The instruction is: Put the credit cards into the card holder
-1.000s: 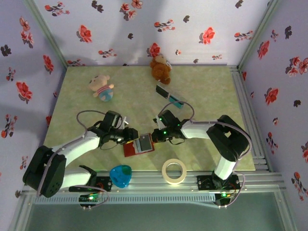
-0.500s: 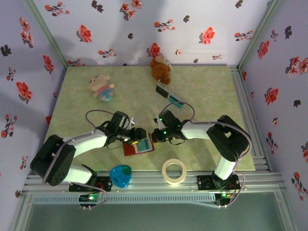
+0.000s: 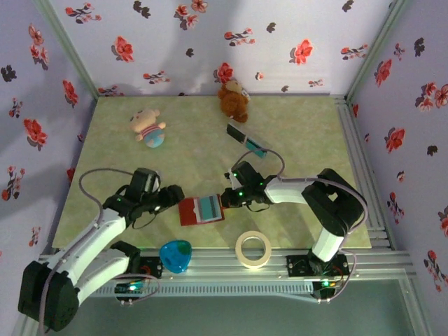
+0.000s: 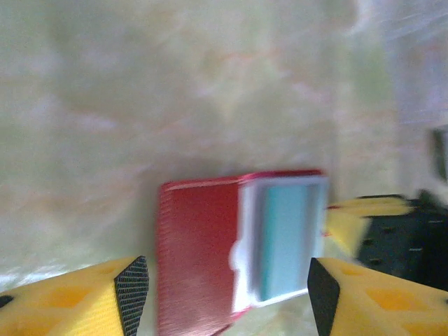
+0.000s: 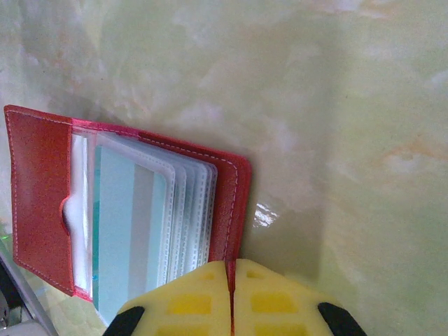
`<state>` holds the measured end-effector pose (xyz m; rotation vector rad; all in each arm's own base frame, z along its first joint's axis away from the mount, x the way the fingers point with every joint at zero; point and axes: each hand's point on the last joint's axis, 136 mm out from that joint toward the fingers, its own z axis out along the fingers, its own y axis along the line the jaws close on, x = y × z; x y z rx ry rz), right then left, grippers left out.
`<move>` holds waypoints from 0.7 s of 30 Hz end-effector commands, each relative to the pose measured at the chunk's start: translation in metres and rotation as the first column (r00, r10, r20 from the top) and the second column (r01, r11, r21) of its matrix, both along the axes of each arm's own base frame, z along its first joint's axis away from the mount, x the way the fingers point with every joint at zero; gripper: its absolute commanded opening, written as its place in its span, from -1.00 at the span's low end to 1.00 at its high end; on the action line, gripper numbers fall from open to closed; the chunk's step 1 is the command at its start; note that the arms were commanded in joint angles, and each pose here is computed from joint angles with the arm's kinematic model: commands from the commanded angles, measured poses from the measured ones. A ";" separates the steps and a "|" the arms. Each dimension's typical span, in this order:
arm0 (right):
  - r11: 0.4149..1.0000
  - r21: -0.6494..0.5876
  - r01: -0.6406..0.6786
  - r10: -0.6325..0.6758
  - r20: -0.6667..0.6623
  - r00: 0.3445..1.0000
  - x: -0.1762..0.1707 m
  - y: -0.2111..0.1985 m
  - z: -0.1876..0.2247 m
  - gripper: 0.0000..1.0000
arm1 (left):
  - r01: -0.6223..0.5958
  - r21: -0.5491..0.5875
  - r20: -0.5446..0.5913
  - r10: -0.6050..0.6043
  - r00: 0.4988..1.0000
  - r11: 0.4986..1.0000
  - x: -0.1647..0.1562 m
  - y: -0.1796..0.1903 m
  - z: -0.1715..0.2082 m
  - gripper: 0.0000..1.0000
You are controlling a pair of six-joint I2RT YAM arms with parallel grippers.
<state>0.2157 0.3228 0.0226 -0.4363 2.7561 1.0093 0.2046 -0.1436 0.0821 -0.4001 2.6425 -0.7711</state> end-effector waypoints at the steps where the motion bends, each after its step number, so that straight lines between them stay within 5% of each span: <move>1: 1.000 -0.030 -0.005 0.004 -0.033 0.999 -0.008 -0.006 -0.012 -0.90 | 0.037 -0.033 -0.096 -0.040 0.995 0.999 -0.019 -0.004 -0.026 0.30; 10: 1.000 -0.024 -0.011 0.010 -0.035 0.999 -0.009 -0.005 -0.011 -0.90 | 0.155 -0.111 -0.113 -0.168 0.979 0.982 -0.016 -0.031 -0.039 0.20; 16: 1.000 -0.017 -0.010 0.009 -0.040 0.999 -0.009 -0.003 -0.011 -0.91 | 0.228 -0.268 0.133 -0.199 0.971 0.936 0.000 -0.066 0.006 0.19; 21: 1.000 -0.004 -0.009 0.008 -0.036 0.999 -0.007 -0.001 -0.006 -0.92 | 0.260 -0.326 0.214 -0.197 0.957 0.909 0.003 -0.081 0.016 0.19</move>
